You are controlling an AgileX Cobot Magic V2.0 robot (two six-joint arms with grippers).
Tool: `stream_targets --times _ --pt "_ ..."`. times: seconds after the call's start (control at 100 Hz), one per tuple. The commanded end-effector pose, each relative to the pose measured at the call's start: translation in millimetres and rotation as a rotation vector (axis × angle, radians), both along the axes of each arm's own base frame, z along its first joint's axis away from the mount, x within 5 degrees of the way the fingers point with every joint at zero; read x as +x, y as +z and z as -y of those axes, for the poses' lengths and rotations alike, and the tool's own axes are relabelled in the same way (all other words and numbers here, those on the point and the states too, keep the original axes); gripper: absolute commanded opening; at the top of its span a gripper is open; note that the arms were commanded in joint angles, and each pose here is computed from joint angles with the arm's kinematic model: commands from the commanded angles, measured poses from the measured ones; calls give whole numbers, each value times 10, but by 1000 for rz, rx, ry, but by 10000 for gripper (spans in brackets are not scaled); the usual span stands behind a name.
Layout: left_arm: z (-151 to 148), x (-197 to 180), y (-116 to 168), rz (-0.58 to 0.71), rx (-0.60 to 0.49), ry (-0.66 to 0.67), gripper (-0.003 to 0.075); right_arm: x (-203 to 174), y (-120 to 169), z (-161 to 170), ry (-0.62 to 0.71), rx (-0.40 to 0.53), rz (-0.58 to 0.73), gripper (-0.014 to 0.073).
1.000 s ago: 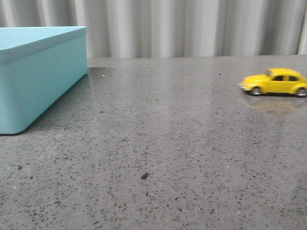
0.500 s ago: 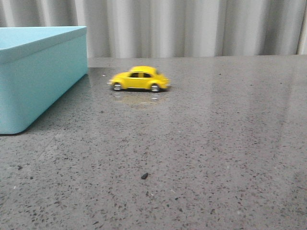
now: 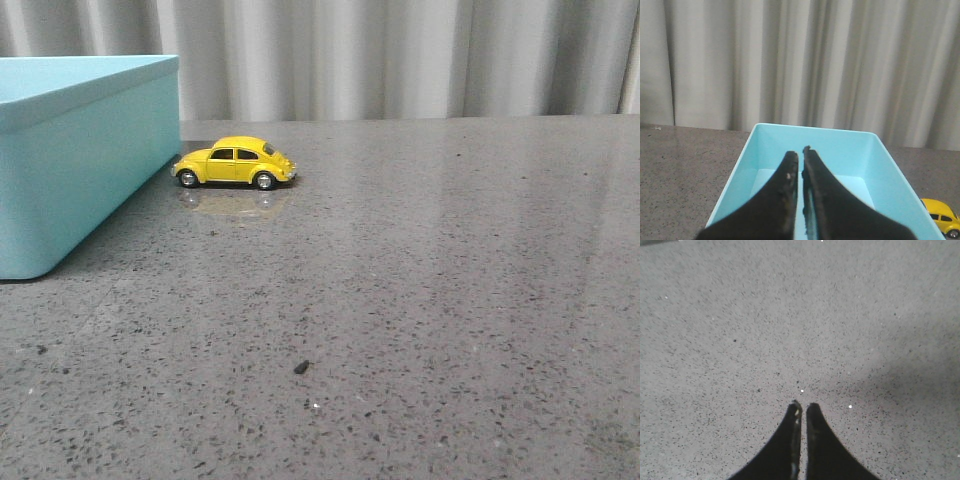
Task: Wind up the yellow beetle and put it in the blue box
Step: 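Push the yellow beetle with the right gripper toward the blue box, then move the left gripper over the yellow beetle beside the box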
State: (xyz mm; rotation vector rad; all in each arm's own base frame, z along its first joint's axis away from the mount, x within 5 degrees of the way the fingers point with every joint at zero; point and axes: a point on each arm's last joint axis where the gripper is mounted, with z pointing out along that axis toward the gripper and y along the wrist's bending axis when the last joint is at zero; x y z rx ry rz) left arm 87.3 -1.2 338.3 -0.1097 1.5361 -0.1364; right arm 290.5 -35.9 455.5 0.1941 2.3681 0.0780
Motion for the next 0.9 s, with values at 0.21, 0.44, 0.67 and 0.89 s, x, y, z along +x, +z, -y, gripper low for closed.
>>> stream_targets --times 0.21,0.44,0.67,0.89 --pt "208 588 670 -2 90 -130 -21 -472 475 -68 5 -28 211 -61" --pt "637 1220 1037 -106 269 -286 -21 -726 632 -108 2 -46 311 -61" --pt "1002 1779 1188 -189 440 -370 -21 -1093 670 -162 6 -85 434 -61" --pt "1188 2118 1203 -209 551 -406 -20 -1408 542 -212 6 -91 453 -61"
